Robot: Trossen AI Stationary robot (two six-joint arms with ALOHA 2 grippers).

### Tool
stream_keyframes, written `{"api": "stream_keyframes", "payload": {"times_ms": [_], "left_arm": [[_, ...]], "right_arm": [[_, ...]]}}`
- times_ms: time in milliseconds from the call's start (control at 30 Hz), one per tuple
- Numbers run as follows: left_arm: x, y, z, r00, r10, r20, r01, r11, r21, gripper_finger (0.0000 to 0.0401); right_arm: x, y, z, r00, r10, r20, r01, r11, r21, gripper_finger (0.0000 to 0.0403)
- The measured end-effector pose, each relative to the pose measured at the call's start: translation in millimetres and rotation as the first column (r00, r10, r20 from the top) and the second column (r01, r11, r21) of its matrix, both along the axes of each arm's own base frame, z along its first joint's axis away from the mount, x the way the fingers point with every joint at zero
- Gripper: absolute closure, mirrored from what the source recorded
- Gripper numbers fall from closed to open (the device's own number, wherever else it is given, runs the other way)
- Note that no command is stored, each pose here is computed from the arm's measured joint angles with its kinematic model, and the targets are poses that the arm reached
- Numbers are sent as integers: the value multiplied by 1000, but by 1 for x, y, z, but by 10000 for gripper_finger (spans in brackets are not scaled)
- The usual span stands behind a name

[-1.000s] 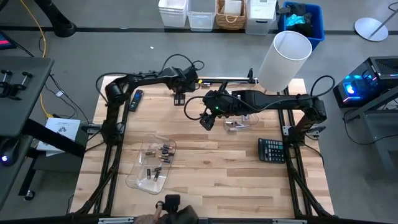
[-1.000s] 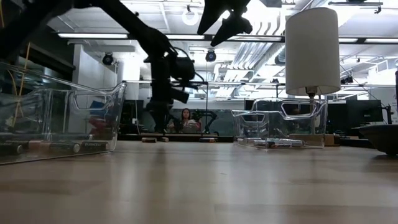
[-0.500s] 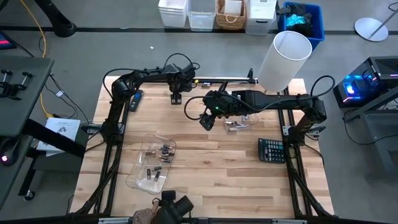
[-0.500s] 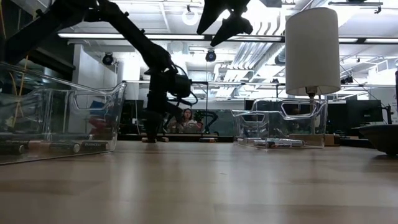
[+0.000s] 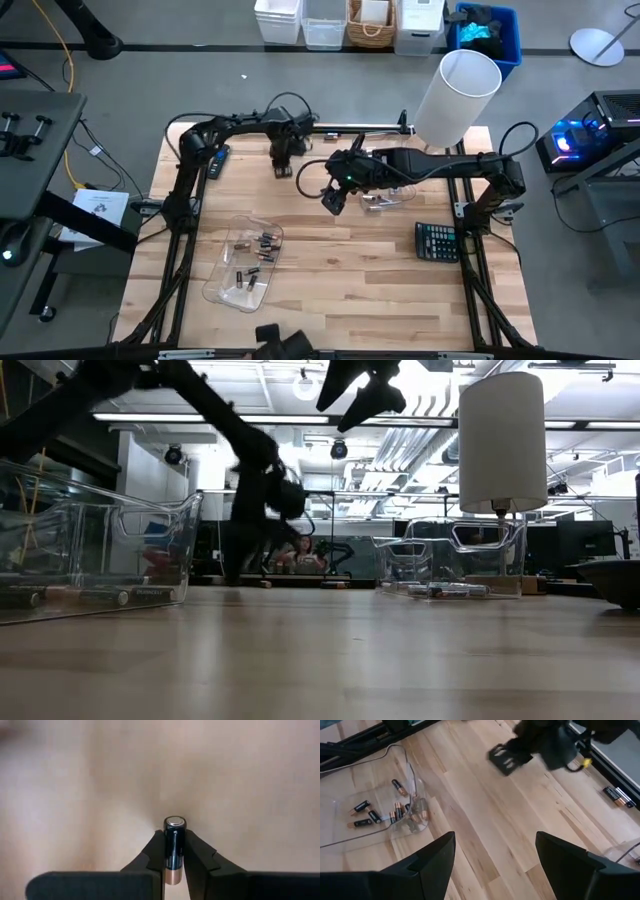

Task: Sort batteries
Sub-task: Put the brown battery into the left transparent bin

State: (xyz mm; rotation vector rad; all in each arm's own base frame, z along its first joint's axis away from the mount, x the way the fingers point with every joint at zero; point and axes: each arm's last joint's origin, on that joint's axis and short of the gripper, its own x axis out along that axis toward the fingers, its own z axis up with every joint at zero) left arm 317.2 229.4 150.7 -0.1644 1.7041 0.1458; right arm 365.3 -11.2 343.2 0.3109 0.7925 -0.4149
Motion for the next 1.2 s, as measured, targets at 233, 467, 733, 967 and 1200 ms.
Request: {"api": "stream_keyframes", "payload": {"times_ms": [233, 467, 733, 967, 1200], "left_arm": [[-14, -48, 107, 923, -14, 386, 27, 999, -28, 372], [-78, -152, 172, 791, -77, 607, 143, 988, -61, 373], [-142, -256, 142, 741, -5, 671, 169, 969, -179, 373], [-146, -289, 106, 775, 38, 631, 145, 961, -235, 325], [-129, -291, 88, 789, -116, 603, 214, 972, -93, 236]], "right_arm": [[-2, 5, -2, 999, 24, -30, -25, 1000, -16, 133], [-6, 4, -4, 997, 7, -82, -10, 999, -37, 133], [-6, 2, -4, 996, 14, -88, -20, 998, -68, 133], [-6, -5, -4, 996, -3, -88, -3, 998, -70, 133], [-6, -11, -4, 996, -16, -89, 11, 998, -63, 133]]}}
